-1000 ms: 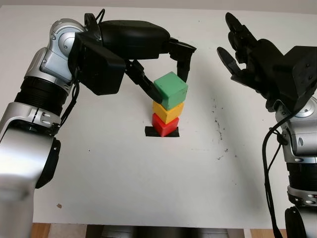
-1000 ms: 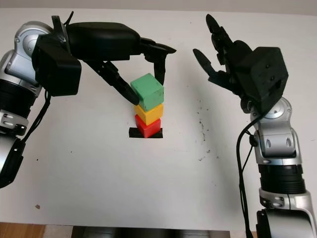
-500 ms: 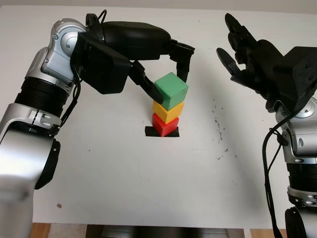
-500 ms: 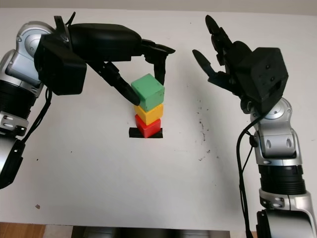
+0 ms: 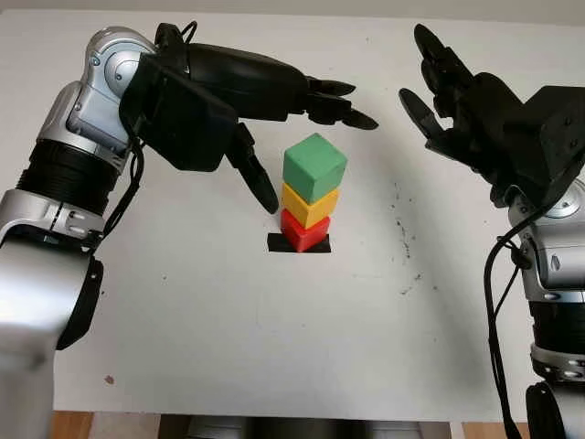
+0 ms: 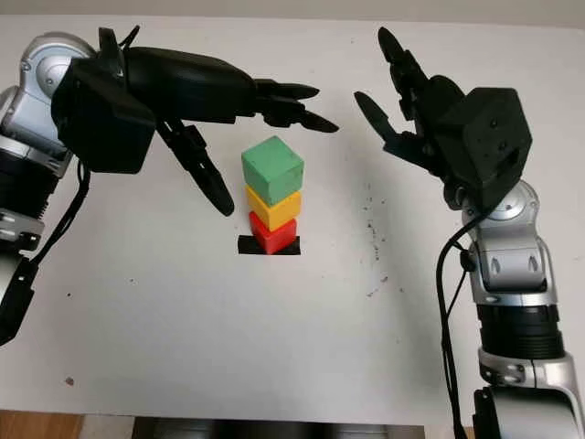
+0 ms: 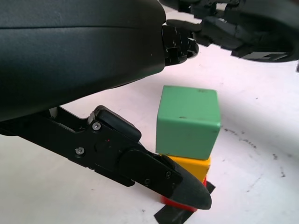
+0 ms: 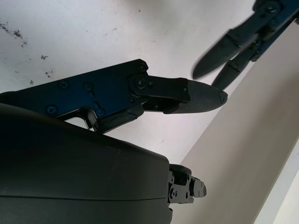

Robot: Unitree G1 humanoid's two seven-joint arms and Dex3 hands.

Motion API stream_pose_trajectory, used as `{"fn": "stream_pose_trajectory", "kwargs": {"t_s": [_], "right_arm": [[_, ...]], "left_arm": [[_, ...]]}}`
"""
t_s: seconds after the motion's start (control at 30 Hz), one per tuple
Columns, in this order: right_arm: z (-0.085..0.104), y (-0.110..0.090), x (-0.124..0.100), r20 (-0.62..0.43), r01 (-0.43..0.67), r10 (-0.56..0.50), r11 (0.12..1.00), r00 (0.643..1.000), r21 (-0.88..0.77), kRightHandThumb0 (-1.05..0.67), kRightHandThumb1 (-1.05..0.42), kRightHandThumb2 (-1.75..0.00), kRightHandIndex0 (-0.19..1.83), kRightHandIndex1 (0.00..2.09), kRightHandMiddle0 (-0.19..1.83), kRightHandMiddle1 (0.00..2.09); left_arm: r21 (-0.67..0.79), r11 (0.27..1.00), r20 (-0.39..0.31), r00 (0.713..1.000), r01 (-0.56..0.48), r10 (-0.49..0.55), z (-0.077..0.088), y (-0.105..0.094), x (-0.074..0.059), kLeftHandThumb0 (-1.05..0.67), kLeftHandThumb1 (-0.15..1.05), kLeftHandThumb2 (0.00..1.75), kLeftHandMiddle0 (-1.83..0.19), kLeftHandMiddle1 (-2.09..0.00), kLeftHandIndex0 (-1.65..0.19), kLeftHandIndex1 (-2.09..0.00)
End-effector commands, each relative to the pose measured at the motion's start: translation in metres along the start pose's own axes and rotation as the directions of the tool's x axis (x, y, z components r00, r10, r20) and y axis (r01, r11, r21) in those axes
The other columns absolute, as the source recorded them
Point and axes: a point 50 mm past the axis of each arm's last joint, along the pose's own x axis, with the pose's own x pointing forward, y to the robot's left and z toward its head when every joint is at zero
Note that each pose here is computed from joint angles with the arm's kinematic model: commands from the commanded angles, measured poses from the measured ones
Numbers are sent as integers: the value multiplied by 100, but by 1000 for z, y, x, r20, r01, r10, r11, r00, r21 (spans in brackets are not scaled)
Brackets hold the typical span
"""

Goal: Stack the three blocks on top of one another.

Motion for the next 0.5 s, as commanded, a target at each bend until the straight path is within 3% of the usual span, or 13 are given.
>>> {"fn": "stream_pose_trajectory", "kwargs": {"t_s": [0.0, 0.07, 0.1, 0.13, 0.2, 0.27, 0.33, 0.4, 0.47], "right_arm": [[2, 0, -1, 15, 1, -1, 1000, 1000, 12, -66, -105, -48, -13, 5, -3, 0], [2, 1, -1, 16, -1, 1, 1000, 1000, 12, -65, -105, -48, -13, 5, -3, 0], [1, 2, -1, 17, -3, 3, 1000, 1000, 22, -65, -105, -48, -13, 5, -3, 0], [0, 4, -1, 18, -1, 1, 999, 1000, 34, -65, -105, -48, -14, 4, -4, 0], [-3, 8, -2, 12, -3, 2, 998, 1000, 64, -66, -105, -49, -14, 4, -6, 0], [-5, 11, -2, 12, -4, 2, 996, 1000, 90, -65, -105, -49, -15, 4, -7, 1], [-7, 14, -3, 12, -3, 1, 993, 1000, 121, -63, -105, -49, -15, 4, -8, 1], [-10, 17, -4, 5, 1, -1, 993, 1000, 121, -64, -105, -50, -16, 4, -9, 1], [-12, 19, -4, -1, 6, -6, 992, 1000, 122, -63, -105, -52, -16, 4, -10, 1]], "left_arm": [[-42, 998, 2, 999, -53, 53, -2, 5, -11, -84, 84, 5, 19, 0, 19, -1], [-104, 990, 0, 996, -92, 92, -6, 6, -16, -88, 83, 4, 19, 0, 19, 0], [-187, 971, 4, 988, -151, 154, -12, 5, -21, -91, 86, 6, 19, 0, 19, 0], [-258, 940, -7, 973, -223, 229, -19, 3, -28, -95, 97, 21, 19, 0, 19, 0], [-412, 790, -91, 884, -453, 459, -38, -11, -45, -93, 103, 51, 19, 0, 19, 0], [-494, 651, -168, 798, -576, 579, -47, -23, -53, -88, 104, 64, 19, 0, 19, 0], [-595, 479, -242, 713, -645, 658, -56, -36, -57, -87, 105, 65, 19, 0, 19, 0], [-685, 233, -360, 598, -690, 716, -64, -59, -58, -85, 105, 65, 19, 0, 19, 0], [-703, 99, -432, 533, -705, 727, -66, -73, -58, -84, 105, 64, 19, 0, 19, 0]]}}
